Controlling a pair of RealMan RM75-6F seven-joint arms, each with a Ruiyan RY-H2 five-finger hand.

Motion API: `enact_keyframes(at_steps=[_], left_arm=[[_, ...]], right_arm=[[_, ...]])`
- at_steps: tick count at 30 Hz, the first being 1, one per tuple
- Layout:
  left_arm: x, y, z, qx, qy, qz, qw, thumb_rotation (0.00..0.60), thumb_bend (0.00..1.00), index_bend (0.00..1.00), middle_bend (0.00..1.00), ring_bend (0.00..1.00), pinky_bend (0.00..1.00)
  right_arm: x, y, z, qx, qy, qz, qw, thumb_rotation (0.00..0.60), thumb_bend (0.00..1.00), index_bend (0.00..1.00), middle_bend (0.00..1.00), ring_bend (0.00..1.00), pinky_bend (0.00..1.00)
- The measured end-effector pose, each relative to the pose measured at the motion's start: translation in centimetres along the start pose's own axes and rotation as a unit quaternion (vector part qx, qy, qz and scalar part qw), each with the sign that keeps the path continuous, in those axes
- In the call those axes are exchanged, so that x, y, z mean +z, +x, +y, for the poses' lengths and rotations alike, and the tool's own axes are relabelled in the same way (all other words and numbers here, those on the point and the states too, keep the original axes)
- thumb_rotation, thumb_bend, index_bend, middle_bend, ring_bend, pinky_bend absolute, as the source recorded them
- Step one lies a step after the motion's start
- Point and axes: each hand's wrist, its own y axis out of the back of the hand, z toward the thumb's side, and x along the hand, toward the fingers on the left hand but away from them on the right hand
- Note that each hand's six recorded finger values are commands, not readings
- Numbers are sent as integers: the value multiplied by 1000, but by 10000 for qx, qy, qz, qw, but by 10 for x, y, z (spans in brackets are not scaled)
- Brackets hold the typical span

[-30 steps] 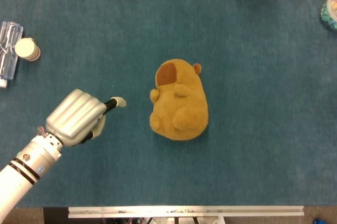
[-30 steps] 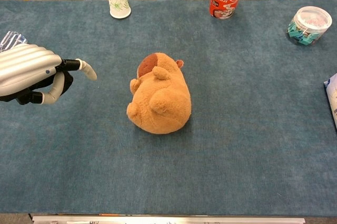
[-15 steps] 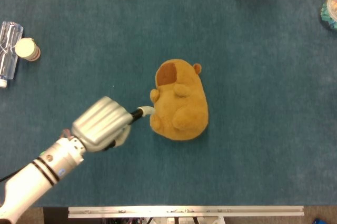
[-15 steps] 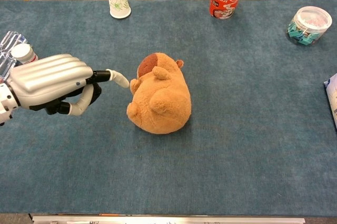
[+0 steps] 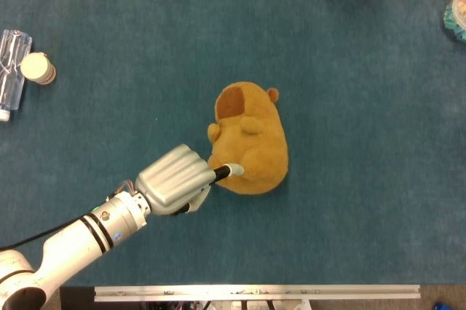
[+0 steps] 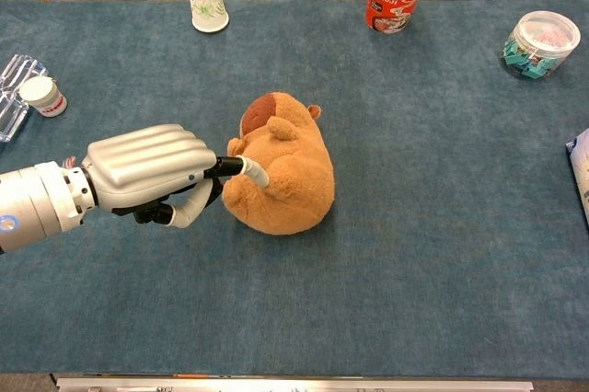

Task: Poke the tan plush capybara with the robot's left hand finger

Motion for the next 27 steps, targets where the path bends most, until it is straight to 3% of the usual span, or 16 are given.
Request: enact_keyframes(at_steps=[18, 27], left_arm=[[-3, 13, -22, -226, -101, -10, 9997, 600, 1000, 190, 1000, 912, 715], [-13, -4, -21, -236, -165, 225, 9993, 600, 1000, 201, 1000, 907, 715]], right_arm=[[-3, 2, -1, 14, -41, -48, 10000, 600, 0, 260, 304, 284, 378], [-6, 4, -1, -14, -89, -81, 9999, 600, 0, 259, 304, 283, 379]])
